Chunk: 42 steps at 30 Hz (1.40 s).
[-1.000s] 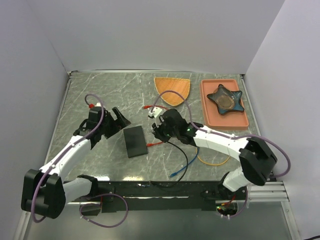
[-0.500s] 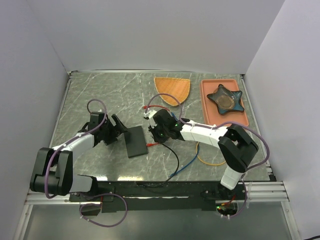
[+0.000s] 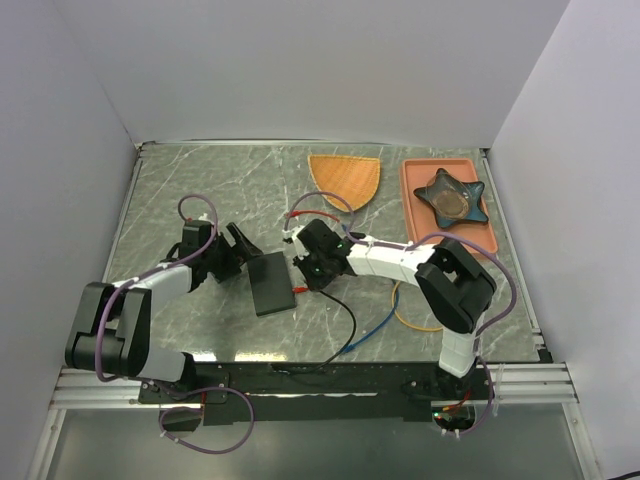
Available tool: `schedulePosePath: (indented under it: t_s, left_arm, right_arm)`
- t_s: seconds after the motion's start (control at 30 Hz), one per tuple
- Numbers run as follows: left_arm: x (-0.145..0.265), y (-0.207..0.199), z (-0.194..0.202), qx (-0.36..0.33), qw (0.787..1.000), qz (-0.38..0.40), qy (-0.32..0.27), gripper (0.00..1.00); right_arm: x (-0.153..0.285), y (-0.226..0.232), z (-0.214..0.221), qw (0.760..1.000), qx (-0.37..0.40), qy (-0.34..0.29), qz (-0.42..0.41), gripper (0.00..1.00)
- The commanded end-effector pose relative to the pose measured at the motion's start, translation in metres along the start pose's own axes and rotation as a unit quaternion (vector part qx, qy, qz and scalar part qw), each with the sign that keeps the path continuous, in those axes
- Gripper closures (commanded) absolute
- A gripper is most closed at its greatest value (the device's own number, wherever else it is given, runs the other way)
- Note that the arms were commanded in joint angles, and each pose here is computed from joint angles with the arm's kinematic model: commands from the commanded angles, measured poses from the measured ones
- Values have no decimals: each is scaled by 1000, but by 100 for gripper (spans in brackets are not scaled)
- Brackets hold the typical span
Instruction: Insert the plug into the switch port
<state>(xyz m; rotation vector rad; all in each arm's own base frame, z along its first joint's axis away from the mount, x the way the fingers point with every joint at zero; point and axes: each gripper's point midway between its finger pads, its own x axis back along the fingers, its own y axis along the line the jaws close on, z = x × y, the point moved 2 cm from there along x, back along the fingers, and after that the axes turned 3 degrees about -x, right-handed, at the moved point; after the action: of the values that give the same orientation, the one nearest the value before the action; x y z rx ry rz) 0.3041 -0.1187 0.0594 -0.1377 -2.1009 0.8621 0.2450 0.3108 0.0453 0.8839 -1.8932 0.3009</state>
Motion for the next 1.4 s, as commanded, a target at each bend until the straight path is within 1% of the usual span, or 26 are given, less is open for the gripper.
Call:
schedulePosePath:
  t_s: [0.0, 0.33, 0.47, 0.77, 0.9, 0.97, 1.17, 1.27, 1.37]
  left_arm:
    - [-4, 9, 13, -6, 1000, -9, 23, 4]
    - [-5, -13, 11, -23, 999, 42, 23, 4]
    - [-5, -28, 12, -30, 996, 78, 25, 4]
    - [0, -50, 12, -49, 992, 115, 16, 4]
    - [0, -48, 11, -52, 993, 107, 14, 4]
    - [1, -44, 10, -53, 994, 92, 9, 4]
    - [14, -38, -1, -64, 996, 51, -21, 4]
    - [19, -39, -4, -69, 996, 49, -31, 4]
    - [21, -41, -5, -71, 995, 53, -33, 4]
  right_arm:
    - [3, 10, -12, 1000, 7, -1, -9, 100]
    - [-3, 39, 16, 994, 33, 66, -81, 100]
    - [-1, 54, 28, 989, 40, 89, -115, 100]
    - [4, 97, 28, 980, 80, 98, -154, 100]
    - [3, 108, 20, 980, 93, 91, -149, 100]
    - [3, 104, 17, 983, 93, 82, -133, 100]
    - [30, 85, 4, 991, 99, 25, -89, 100]
    - [52, 76, -8, 993, 96, -19, -73, 100]
    - [60, 65, -12, 993, 90, -43, -58, 100]
